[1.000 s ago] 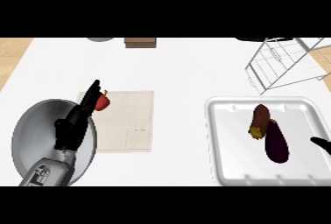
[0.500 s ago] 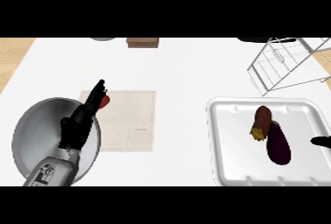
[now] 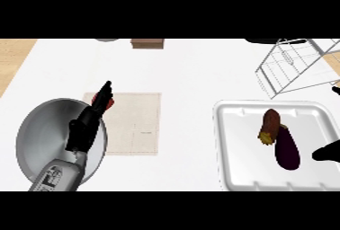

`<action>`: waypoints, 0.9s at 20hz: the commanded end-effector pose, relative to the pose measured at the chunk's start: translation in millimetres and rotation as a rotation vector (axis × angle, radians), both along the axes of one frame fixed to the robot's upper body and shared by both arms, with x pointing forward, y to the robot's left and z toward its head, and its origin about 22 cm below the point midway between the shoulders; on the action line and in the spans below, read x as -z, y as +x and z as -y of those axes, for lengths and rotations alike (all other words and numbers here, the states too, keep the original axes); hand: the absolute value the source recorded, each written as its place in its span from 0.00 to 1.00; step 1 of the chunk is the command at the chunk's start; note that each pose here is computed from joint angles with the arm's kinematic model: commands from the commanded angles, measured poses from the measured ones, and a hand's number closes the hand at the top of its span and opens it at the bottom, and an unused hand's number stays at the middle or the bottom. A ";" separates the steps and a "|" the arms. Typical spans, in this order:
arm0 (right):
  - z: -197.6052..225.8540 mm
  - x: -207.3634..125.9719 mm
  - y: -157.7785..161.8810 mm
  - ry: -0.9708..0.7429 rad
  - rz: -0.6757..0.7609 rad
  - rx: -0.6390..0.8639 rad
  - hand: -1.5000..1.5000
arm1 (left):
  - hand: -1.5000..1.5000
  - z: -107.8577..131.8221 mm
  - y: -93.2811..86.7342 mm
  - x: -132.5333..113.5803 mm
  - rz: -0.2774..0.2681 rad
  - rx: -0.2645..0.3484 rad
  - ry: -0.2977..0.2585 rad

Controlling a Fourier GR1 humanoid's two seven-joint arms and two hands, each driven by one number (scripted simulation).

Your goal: Pick the eggplant from the tray and place it in the tiered shelf

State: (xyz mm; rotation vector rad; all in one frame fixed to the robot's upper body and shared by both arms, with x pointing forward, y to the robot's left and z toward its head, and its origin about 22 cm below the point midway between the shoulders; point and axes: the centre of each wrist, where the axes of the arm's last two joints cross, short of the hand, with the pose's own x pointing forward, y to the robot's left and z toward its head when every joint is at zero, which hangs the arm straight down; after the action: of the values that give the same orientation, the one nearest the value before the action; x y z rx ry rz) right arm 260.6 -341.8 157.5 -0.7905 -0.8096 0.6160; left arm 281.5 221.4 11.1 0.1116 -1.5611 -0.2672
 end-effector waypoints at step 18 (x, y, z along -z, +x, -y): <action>-63.3 33.9 18.3 -0.065 -0.027 0.034 0.00 | 0.50 -14.8 -0.2 2.9 0.029 -0.011 -0.002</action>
State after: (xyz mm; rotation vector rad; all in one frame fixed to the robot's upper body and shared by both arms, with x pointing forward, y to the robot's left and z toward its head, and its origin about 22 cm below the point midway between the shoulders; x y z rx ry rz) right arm 271.5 -284.9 138.5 -0.8457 -0.8103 0.6318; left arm 280.0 223.9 19.6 0.1141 -1.5768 -0.2554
